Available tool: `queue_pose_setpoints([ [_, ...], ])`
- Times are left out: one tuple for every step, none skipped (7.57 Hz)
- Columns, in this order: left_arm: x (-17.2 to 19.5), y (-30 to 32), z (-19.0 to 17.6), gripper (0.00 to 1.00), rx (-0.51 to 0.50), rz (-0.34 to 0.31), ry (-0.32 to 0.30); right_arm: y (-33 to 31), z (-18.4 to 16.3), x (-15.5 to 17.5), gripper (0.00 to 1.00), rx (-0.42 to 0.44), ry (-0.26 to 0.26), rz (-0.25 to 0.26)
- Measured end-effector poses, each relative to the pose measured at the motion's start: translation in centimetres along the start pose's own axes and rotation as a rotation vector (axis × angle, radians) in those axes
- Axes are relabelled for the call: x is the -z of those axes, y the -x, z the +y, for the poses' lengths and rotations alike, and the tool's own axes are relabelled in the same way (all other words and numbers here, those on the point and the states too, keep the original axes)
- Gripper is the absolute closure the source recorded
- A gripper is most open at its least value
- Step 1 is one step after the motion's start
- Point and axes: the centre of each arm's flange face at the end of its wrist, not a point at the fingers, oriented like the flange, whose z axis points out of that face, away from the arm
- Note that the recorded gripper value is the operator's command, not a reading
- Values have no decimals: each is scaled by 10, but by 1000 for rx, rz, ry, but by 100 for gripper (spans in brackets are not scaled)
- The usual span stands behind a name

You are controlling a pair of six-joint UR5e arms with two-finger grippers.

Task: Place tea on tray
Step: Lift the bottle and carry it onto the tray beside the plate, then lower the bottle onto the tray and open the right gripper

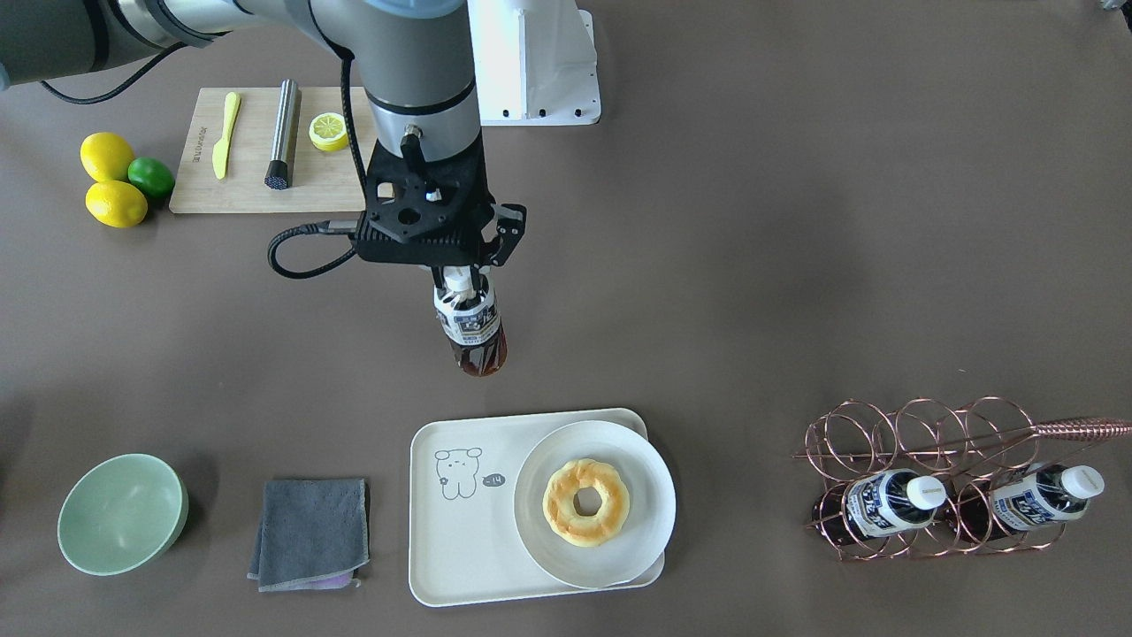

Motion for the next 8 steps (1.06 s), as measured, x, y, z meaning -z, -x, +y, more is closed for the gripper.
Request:
queue_pose_setpoints([
  [1,-1,-1,2,0,0,-1,-1,-35,-6,100,-4,-5,13],
  [1,-2,-3,2,1,-1,-2,-6,-64,-21,100,-5,-14,13],
  [1,-3,-6,2,3,0,-1,-12,-83,-39,100,-1,-22,13],
  [1,-2,-7,2,4,0,0,-16,-94,-52,100,-1,-23,18],
  [0,-2,-8,2,4,0,1,-18,-97,-58,100,-1,-24,21],
  [0,-2,-12,2,4,0,3,-16,-98,-62,100,2,-23,21],
  [-1,-2,-15,2,5,-1,6,-12,-93,-66,100,8,-20,19],
  [-2,-1,-16,2,5,-1,8,-6,-87,-71,100,18,-20,11],
])
